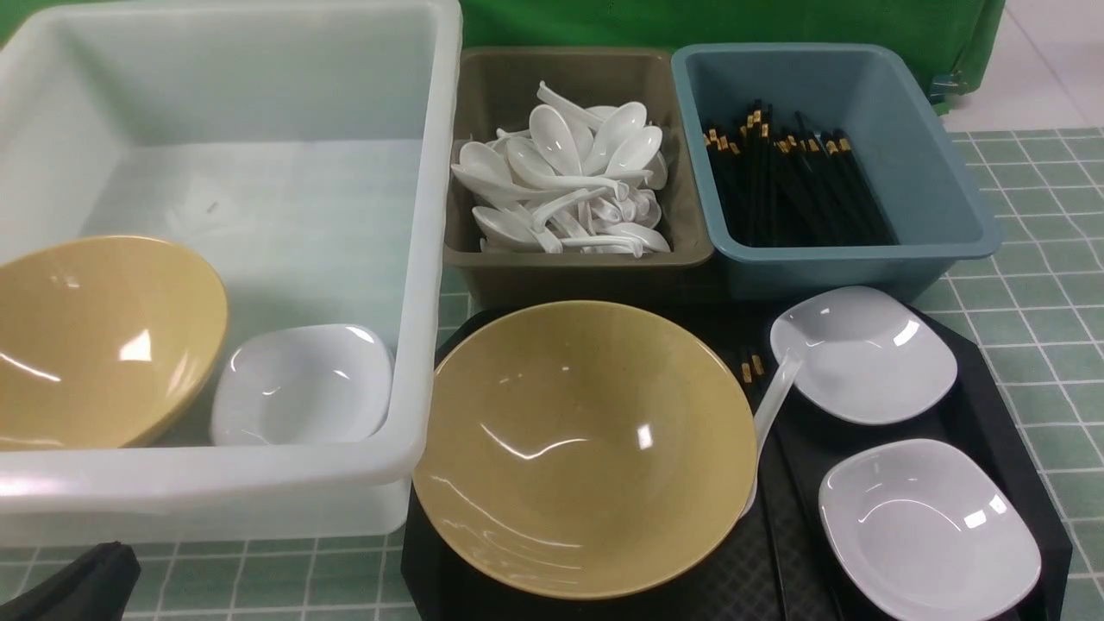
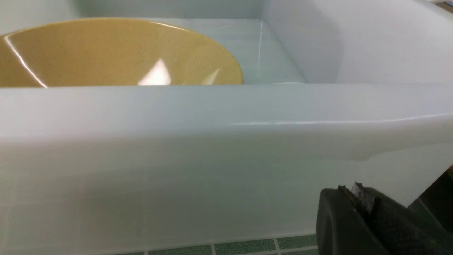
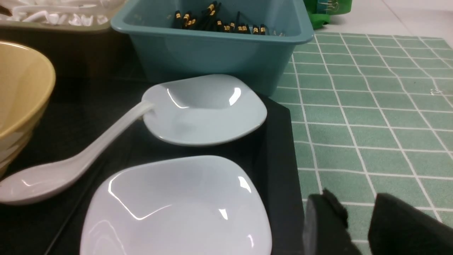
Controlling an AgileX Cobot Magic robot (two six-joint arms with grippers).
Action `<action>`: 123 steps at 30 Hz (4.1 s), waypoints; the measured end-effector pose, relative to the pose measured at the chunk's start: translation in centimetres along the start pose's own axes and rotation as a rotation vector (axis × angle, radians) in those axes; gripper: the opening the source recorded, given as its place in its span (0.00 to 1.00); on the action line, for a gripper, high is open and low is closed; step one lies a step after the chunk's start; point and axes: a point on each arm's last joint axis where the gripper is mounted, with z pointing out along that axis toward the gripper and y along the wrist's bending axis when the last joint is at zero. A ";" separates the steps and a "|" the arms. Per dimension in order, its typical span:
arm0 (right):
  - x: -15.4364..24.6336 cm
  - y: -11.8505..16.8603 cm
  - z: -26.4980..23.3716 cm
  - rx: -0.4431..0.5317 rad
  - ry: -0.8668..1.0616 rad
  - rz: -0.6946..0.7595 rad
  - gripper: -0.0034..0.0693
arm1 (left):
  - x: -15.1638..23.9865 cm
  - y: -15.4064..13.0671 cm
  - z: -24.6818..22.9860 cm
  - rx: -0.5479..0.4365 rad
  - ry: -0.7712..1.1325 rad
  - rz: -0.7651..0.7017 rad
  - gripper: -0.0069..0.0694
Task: On blue table put chopsticks spoon bowls plates into blue grey white boxes.
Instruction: 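Grasp the large bowl on the tray by its rim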
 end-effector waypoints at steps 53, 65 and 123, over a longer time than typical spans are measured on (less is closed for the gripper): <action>-9.7 0.4 2.8 -0.089 0.432 -0.158 0.10 | -22.1 -7.2 9.6 0.268 0.425 0.125 0.10; -9.1 3.4 3.7 -0.354 0.371 -0.286 0.10 | -15.8 -21.0 18.3 0.610 0.815 0.319 0.10; -8.9 4.0 3.7 -0.392 0.337 -0.292 0.11 | -13.7 -20.4 26.9 0.429 1.067 0.534 0.13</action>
